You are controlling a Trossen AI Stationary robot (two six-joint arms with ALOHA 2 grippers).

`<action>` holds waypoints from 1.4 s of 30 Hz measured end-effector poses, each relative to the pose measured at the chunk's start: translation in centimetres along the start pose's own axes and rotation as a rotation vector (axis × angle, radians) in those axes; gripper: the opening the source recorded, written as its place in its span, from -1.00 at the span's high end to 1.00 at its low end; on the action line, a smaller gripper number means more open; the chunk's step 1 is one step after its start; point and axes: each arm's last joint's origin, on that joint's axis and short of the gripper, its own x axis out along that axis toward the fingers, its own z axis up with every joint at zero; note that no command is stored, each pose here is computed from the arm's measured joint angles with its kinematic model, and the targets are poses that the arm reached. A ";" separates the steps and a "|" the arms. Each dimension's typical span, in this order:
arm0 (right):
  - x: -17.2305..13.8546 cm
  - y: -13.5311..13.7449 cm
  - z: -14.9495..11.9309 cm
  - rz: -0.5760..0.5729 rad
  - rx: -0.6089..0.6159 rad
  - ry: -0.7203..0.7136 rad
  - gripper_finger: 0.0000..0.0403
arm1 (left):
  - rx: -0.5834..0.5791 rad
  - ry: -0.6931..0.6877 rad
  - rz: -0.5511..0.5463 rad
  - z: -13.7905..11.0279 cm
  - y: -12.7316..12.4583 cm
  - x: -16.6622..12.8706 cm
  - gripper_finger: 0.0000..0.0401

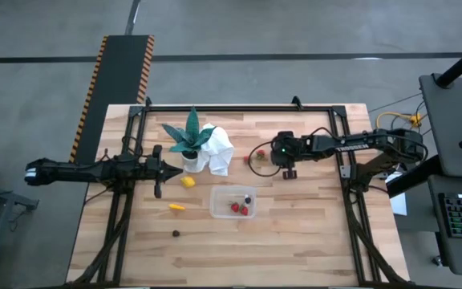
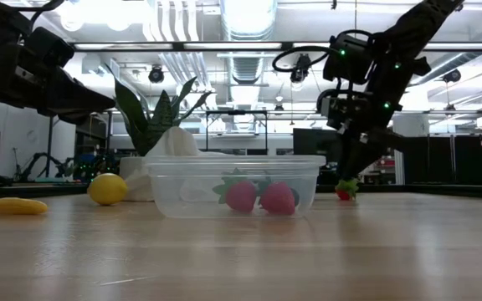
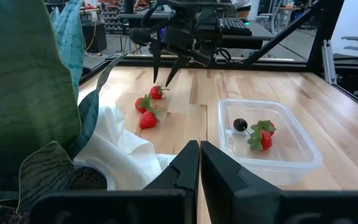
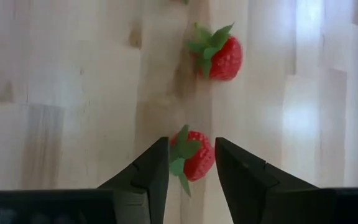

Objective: Pick and placing Produce into tupperware
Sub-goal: Put the strawberry into the bin

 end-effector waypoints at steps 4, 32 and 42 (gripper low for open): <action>-0.4 -0.5 0.6 -0.029 0.124 -0.003 0.35 | 0.000 0.000 0.000 0.0 0.0 0.0 1.00; 2.9 -2.2 2.9 0.016 0.663 0.301 -0.18 | 0.000 0.000 0.000 0.0 0.0 0.0 1.00; 3.8 -2.7 2.5 0.021 0.643 0.358 -0.17 | -0.001 0.002 0.000 0.0 0.0 0.0 1.00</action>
